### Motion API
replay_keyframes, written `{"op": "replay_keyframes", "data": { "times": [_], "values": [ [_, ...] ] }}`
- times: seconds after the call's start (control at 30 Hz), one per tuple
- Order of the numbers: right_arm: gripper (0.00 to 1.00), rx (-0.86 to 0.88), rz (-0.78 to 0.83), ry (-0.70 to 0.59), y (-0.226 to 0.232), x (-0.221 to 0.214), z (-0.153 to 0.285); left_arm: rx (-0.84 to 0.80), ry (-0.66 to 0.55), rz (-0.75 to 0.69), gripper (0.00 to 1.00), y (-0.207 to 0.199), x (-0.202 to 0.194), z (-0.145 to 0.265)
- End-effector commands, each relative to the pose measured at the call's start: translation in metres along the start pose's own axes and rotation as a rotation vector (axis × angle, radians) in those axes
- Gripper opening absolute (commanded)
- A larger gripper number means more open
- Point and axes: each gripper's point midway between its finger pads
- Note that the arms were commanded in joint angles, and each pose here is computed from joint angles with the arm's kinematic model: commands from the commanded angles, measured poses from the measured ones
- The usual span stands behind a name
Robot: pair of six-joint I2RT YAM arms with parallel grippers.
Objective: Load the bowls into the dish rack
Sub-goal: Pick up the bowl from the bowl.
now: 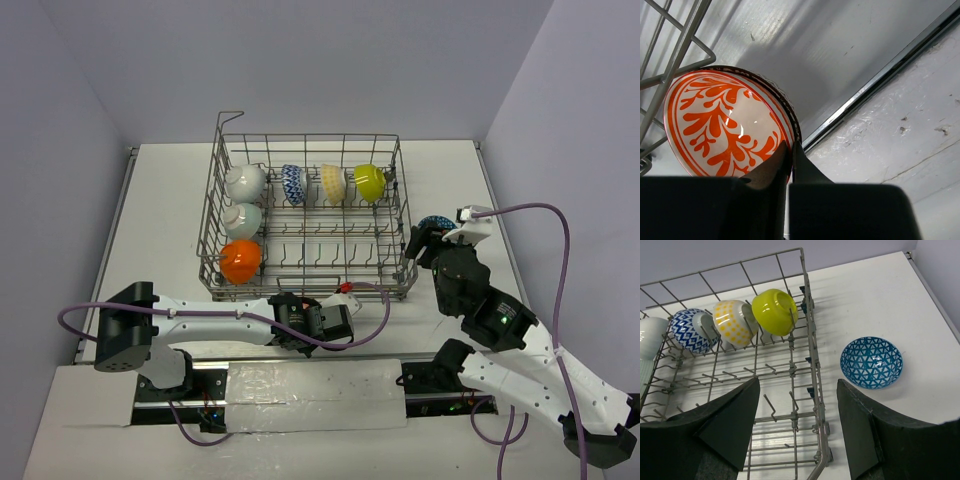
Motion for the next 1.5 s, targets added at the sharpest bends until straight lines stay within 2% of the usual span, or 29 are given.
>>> {"op": "replay_keyframes", "data": {
  "times": [0.0,0.2,0.5,0.9,1.23,1.47],
  "values": [
    [0.71,-0.015,-0.007,-0.016,-0.002,0.008,0.0,0.003,-0.062,0.019,0.0,0.001,0.017,0.012],
    [0.71,-0.015,-0.008,-0.017,-0.001,0.008,-0.001,0.014,-0.096,0.037,0.0,0.006,0.024,0.021],
    [0.71,-0.012,-0.012,-0.018,-0.002,0.009,0.0,-0.009,-0.205,0.107,0.0,0.013,0.047,0.055],
    [0.71,-0.009,-0.022,-0.023,-0.002,0.01,0.001,-0.204,-0.338,0.177,0.0,0.005,0.066,0.113],
    [0.71,-0.01,-0.02,-0.025,-0.004,0.01,0.002,-0.287,-0.361,0.16,0.0,-0.006,0.071,0.125],
    [0.71,-0.014,-0.018,-0.021,-0.004,0.009,0.001,-0.445,-0.379,0.121,0.0,-0.026,0.07,0.145]
  ]
}}
Point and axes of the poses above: each gripper's point midway between its finger pads, its own z axis back along the fingers, its own y axis along the line the jaws close on, x = y × z, and after that the axes turned 1 degree about -z, right-handed
